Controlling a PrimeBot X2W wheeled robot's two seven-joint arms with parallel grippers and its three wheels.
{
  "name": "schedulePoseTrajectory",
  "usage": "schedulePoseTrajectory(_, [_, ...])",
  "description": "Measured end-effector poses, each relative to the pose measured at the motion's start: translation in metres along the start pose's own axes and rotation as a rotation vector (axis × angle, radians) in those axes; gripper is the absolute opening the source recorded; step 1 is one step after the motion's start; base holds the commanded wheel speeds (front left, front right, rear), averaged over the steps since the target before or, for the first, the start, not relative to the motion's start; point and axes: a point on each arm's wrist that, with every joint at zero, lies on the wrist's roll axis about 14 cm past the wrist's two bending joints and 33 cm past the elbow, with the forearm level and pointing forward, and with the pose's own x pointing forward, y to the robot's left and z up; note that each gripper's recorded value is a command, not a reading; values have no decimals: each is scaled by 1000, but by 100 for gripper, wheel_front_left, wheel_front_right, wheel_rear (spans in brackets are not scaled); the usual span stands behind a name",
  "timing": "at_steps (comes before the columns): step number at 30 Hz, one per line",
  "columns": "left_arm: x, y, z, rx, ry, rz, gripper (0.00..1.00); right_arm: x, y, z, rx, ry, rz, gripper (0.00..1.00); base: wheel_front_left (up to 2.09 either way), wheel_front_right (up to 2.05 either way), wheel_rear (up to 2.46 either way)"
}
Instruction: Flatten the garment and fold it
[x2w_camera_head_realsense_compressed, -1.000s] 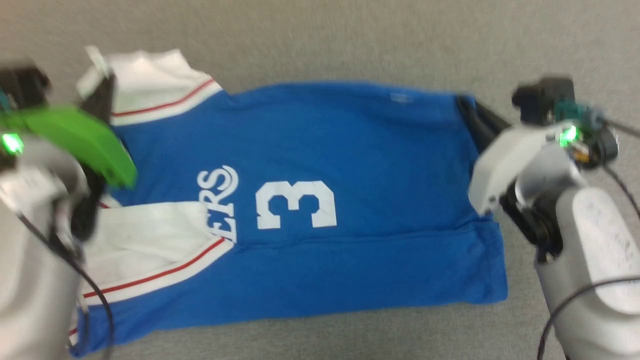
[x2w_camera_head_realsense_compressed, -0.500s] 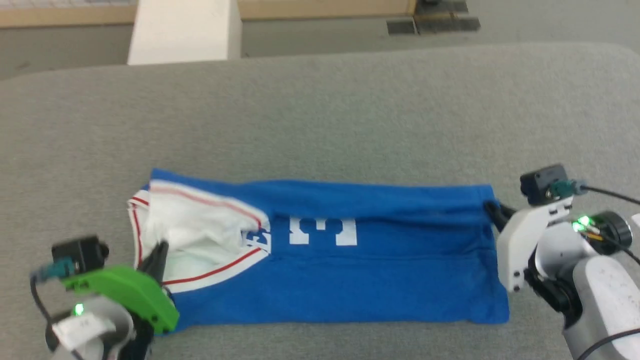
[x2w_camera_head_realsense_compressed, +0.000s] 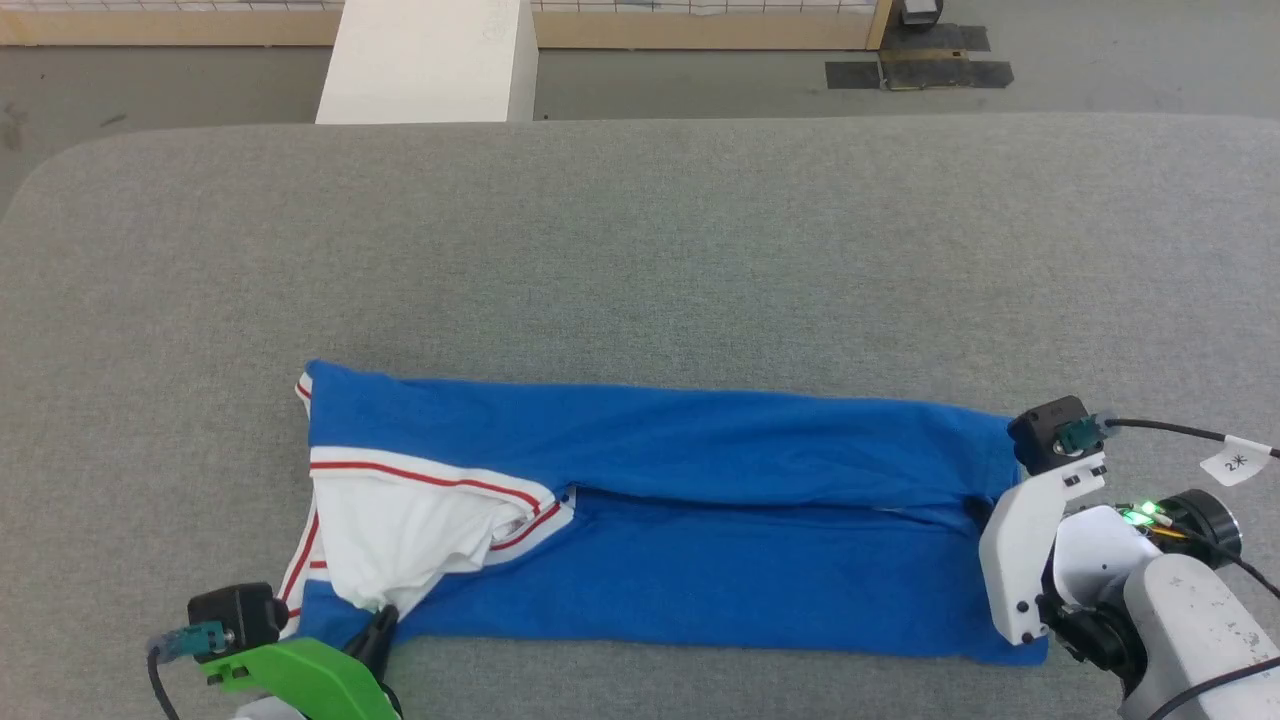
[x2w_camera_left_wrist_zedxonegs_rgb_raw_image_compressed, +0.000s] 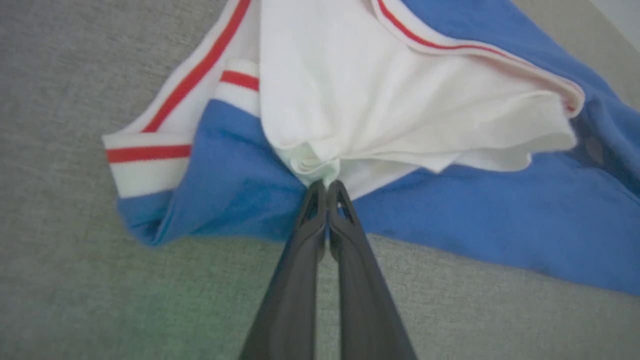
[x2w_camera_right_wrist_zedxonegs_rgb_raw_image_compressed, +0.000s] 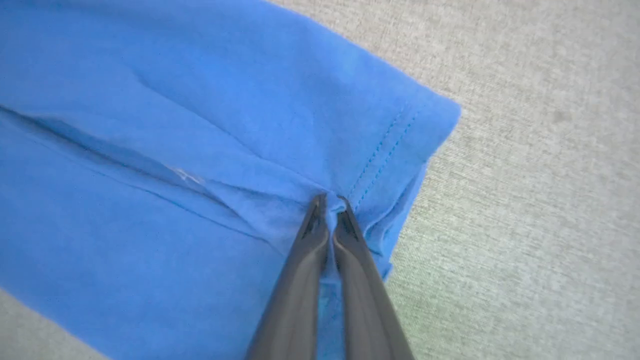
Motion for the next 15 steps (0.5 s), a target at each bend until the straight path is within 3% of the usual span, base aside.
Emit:
schedulePoseTrajectory(1, [0, 0, -2, -3, 4, -2, 0, 0, 1, 0, 17, -2, 4, 0, 0, 0, 0])
schedulePoseTrajectory(2, [0, -2, -2, -5, -1, -9, 0, -1, 1, 0, 31, -4, 6, 27, 0, 0, 0])
schedulePoseTrajectory(4, [0, -2, -3, -7, -10, -12, 100, -4, 0, 0, 55, -14, 2, 100, 0, 0, 0])
schedulePoseTrajectory(8, [-4, -6, 5, 3, -66, -29, 100, -15, -2, 4, 121, -87, -10, 100, 0, 0, 0])
schedulePoseTrajectory(15, [-17, -15, 44, 137, -297, -50, 100, -45, -1, 22, 262, -300, -40, 100, 0, 0, 0])
